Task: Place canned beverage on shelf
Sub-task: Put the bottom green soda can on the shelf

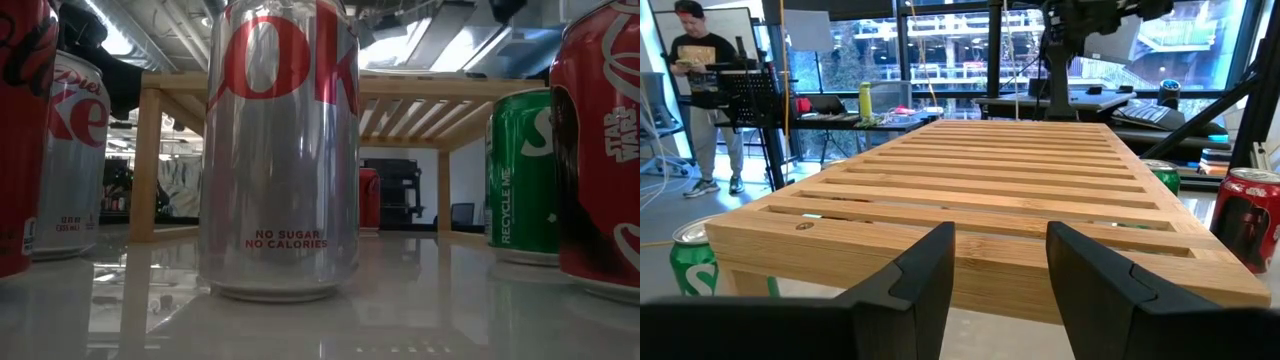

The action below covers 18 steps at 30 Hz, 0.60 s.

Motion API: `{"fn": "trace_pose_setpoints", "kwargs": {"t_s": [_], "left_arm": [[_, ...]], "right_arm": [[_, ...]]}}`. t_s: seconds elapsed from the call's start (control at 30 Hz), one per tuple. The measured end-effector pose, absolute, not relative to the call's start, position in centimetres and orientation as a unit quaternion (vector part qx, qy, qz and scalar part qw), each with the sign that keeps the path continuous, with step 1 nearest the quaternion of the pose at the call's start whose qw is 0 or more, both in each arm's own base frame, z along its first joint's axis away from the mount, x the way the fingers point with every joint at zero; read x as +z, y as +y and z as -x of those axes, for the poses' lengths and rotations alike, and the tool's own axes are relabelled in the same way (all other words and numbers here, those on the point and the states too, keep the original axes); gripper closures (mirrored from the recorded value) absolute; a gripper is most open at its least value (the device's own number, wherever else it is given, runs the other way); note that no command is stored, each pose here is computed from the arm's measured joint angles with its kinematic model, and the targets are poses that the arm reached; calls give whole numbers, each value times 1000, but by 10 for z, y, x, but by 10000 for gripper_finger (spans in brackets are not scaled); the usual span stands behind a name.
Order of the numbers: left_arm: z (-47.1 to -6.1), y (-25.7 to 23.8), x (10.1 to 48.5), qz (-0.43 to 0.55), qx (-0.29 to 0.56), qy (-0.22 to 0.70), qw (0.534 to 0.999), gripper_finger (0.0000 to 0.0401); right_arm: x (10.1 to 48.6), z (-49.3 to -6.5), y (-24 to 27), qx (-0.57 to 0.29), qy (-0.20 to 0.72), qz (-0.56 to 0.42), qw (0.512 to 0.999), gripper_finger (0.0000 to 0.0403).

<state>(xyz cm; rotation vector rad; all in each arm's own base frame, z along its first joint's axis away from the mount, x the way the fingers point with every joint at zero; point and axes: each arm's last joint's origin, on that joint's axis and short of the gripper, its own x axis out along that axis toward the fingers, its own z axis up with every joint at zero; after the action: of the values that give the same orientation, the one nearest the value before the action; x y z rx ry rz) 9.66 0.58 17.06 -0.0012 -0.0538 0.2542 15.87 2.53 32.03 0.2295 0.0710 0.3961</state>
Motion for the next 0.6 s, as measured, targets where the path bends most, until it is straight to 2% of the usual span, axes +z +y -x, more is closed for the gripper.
{"fn": "trace_pose_setpoints", "kwargs": {"t_s": [0.23,0.5,0.6], "left_arm": [[-97,6,171,0,127,-27,992,250],[-97,6,171,0,126,-27,992,250],[-97,6,171,0,126,-27,992,250]], "right_arm": [[341,-179,54,213,139,-93,963,71],[342,-185,87,109,269,-31,957,71],[336,-189,99,99,287,-21,953,71]]}}
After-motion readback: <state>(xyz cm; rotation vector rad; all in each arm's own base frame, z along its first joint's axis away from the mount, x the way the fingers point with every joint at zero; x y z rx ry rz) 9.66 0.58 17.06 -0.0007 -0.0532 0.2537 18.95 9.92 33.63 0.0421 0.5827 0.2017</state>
